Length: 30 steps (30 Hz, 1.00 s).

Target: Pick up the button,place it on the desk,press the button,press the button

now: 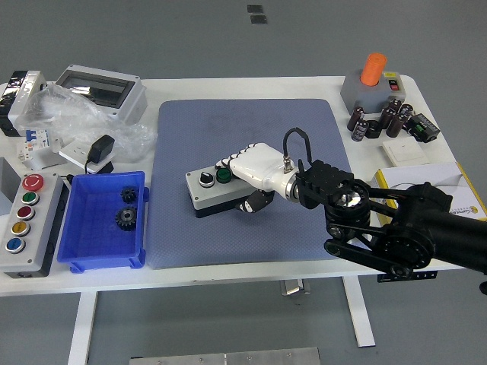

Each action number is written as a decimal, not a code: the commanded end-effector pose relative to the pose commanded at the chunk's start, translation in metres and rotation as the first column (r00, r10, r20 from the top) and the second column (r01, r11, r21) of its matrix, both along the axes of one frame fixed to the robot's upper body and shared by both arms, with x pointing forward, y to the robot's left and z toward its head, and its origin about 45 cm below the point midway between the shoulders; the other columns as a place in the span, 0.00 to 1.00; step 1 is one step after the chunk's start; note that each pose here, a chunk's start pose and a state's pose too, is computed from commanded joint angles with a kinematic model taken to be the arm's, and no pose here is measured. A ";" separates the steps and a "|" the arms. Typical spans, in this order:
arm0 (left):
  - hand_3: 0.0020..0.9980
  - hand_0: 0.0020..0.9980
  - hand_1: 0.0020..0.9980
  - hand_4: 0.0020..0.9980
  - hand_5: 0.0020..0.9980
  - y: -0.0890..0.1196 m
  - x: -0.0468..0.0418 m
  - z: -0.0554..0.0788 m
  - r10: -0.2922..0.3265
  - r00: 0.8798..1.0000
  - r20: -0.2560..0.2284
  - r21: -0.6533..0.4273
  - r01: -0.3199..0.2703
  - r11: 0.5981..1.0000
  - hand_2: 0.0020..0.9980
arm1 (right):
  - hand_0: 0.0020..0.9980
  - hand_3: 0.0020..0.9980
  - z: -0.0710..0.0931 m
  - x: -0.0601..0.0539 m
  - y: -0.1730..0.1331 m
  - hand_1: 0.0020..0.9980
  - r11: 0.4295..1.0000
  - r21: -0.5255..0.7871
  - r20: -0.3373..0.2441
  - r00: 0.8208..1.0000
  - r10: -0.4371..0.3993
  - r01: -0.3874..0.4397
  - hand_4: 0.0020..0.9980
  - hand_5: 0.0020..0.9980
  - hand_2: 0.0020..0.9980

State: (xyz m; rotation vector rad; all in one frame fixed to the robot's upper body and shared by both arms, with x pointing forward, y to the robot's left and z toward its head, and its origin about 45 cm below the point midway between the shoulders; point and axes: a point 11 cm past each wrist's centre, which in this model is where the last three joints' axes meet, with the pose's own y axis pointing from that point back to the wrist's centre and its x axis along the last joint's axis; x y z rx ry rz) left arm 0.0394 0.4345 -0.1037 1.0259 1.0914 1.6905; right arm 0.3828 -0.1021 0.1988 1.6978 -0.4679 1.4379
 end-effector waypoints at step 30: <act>0.57 0.64 0.62 0.41 0.00 0.001 -0.0013 0.000 -0.001 1.000 -0.004 0.001 0.001 1.000 0.59 | 0.97 1.00 0.001 0.015 -0.030 1.00 0.988 0.041 -0.134 0.981 -0.143 0.150 1.00 0.67 1.00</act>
